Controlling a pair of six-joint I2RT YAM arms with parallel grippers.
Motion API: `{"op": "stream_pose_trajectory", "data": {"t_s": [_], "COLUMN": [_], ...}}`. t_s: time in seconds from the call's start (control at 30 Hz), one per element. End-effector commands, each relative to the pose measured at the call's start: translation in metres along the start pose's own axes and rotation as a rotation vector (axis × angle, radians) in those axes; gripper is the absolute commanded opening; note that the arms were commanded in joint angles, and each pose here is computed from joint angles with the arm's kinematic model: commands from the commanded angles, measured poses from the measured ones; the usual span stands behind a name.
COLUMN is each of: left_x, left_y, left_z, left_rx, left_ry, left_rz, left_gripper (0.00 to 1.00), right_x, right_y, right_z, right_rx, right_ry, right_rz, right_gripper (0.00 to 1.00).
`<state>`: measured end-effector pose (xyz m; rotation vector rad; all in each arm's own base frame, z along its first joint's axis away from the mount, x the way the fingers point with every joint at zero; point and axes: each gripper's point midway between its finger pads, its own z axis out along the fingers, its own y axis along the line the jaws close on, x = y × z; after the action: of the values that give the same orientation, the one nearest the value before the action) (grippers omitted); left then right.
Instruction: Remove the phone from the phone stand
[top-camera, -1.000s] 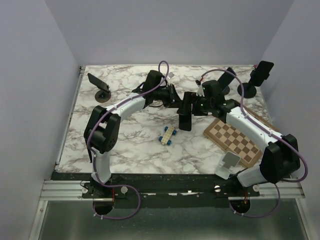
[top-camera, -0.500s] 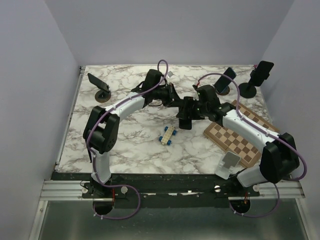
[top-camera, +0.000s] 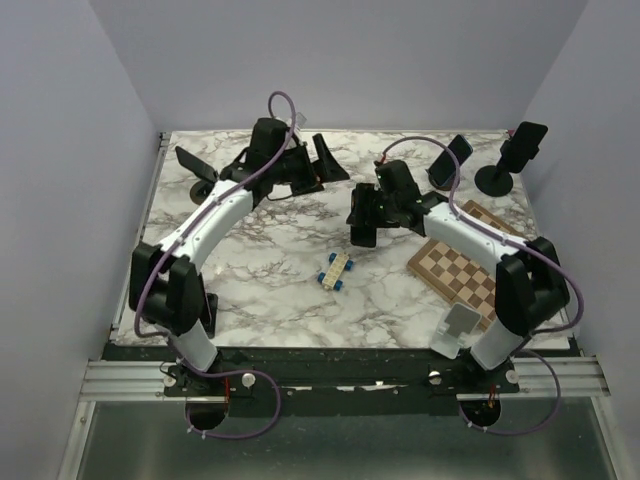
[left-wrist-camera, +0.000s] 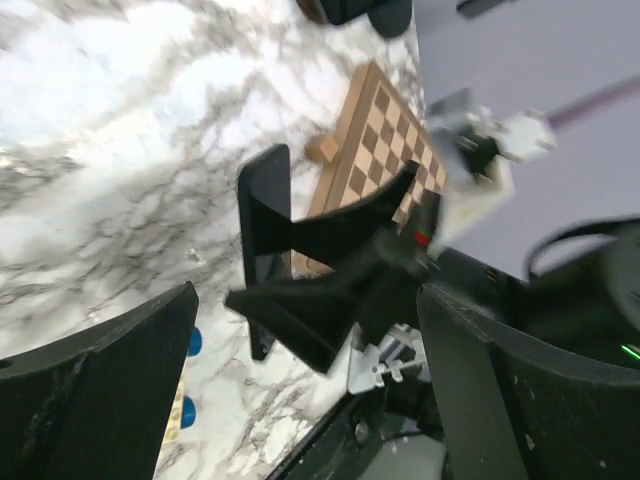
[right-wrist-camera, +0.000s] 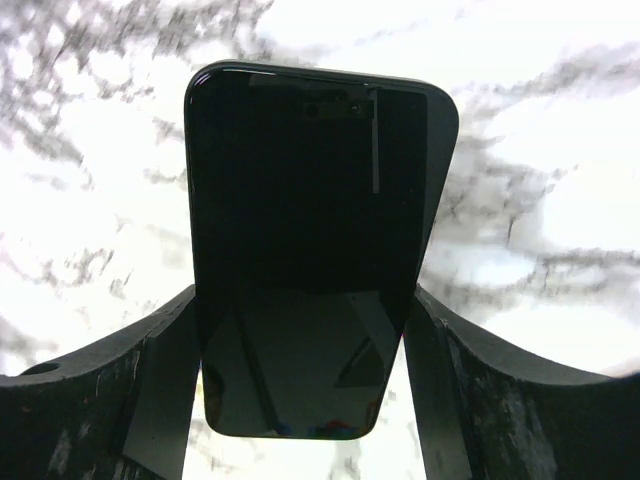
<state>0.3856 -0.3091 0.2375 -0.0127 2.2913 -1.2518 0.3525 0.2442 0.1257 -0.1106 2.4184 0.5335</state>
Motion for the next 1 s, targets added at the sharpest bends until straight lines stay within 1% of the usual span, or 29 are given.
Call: {"op": "stream_pose_trajectory", "data": {"t_s": [0.0,0.07,0.13,0.2,0.27,0.33,0.4,0.47,0.57,0.67,0.8,0.9,0.97], "left_x": [-0.033,-0.04,-0.043,-0.044,-0.045,-0.043,-0.041,-0.039,-0.034,-0.029,-0.022,-0.019,-0.017], "left_y": [0.005,0.018,0.022,0.023,0.03,0.032,0.036,0.031,0.027,0.031,0.047,0.057,0.056], "left_z": [-0.084,-0.124,-0.162,-0.2,-0.239,-0.275,-0.309,-0.333,-0.352,-0.361,-0.364,-0.354,-0.352], "left_rx": [-0.226,-0.365,-0.437,-0.467,-0.515,-0.549,-0.608,-0.628,-0.627,-0.648,-0.709,-0.706,-0.694], "left_ry": [-0.221,-0.308,-0.381,-0.469,-0.582,-0.694,-0.816,-0.917,-1.02,-1.069,-1.077,-1.06,-1.048], "left_rz": [0.134,0.157,0.19,0.211,0.214,0.221,0.23,0.281,0.374,0.431,0.441,0.47,0.468], "left_gripper": [0.99,0.99,0.99,0.99,0.99,0.99,0.99,0.99,0.99,0.99,0.99,0.99,0.99], "right_x": [-0.035,-0.04,-0.042,-0.045,-0.045,-0.044,-0.048,-0.044,-0.036,-0.033,-0.034,-0.029,-0.025], "right_y": [-0.01,-0.016,-0.023,-0.03,-0.038,-0.047,-0.051,-0.054,-0.064,-0.071,-0.085,-0.092,-0.097], "right_z": [0.033,0.053,0.073,0.092,0.109,0.122,0.133,0.143,0.153,0.154,0.151,0.153,0.154], "right_rx": [0.119,0.167,0.221,0.266,0.314,0.367,0.389,0.405,0.447,0.477,0.534,0.531,0.539], "right_ry": [-0.066,-0.048,-0.022,-0.008,0.011,0.034,0.031,0.05,0.084,0.094,0.094,0.115,0.127], "right_rz": [-0.029,-0.037,-0.047,-0.061,-0.078,-0.088,-0.099,-0.109,-0.125,-0.15,-0.196,-0.214,-0.226], "right_gripper": [0.01,0.03,0.08,0.1,0.14,0.15,0.15,0.16,0.2,0.26,0.32,0.36,0.39]}}
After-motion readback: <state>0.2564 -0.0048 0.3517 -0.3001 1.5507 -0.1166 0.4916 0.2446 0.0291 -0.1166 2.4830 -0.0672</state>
